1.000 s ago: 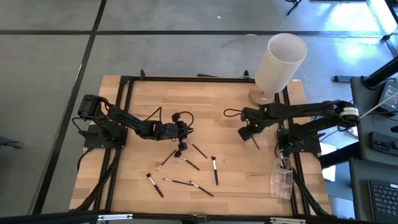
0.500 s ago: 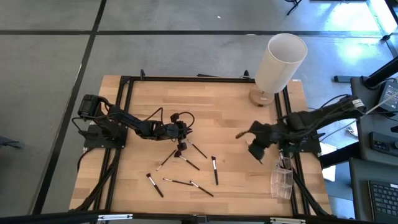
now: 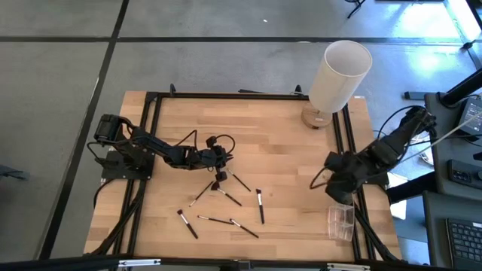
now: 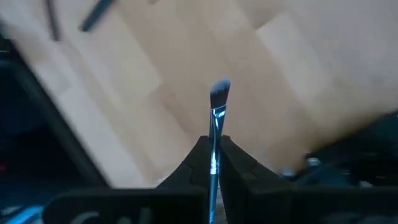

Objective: Put items in baskets/containers
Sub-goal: Put the foundation brush into the left section of the transparent organizer

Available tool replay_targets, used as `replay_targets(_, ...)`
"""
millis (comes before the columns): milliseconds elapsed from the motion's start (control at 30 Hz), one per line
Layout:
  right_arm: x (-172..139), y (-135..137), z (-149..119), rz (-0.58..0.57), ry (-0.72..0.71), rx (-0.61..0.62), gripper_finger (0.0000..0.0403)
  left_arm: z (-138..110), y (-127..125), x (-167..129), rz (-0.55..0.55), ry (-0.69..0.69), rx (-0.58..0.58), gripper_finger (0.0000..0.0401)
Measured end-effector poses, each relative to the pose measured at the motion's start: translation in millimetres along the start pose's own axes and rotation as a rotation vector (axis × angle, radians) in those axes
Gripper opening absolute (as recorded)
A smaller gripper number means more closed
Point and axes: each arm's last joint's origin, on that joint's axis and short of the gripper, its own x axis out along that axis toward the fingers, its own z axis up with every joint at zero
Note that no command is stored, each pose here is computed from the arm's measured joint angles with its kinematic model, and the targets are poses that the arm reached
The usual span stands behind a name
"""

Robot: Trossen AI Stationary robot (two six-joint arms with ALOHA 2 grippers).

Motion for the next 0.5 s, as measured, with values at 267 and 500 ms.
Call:
replay_targets(267,1.8,-3.4,-17.6,-0.081,-0.134,-0.052,0.0021,-0.5,0.1,0.0,0.000,0.005,0.002,0.0032)
replay_targets(500,14.7,-0.1,-39.9,-0.103,-0.120,-0.088,0.0020,-0.8,-0.1,0.0,-0.006,0.008,0.002,0.0032)
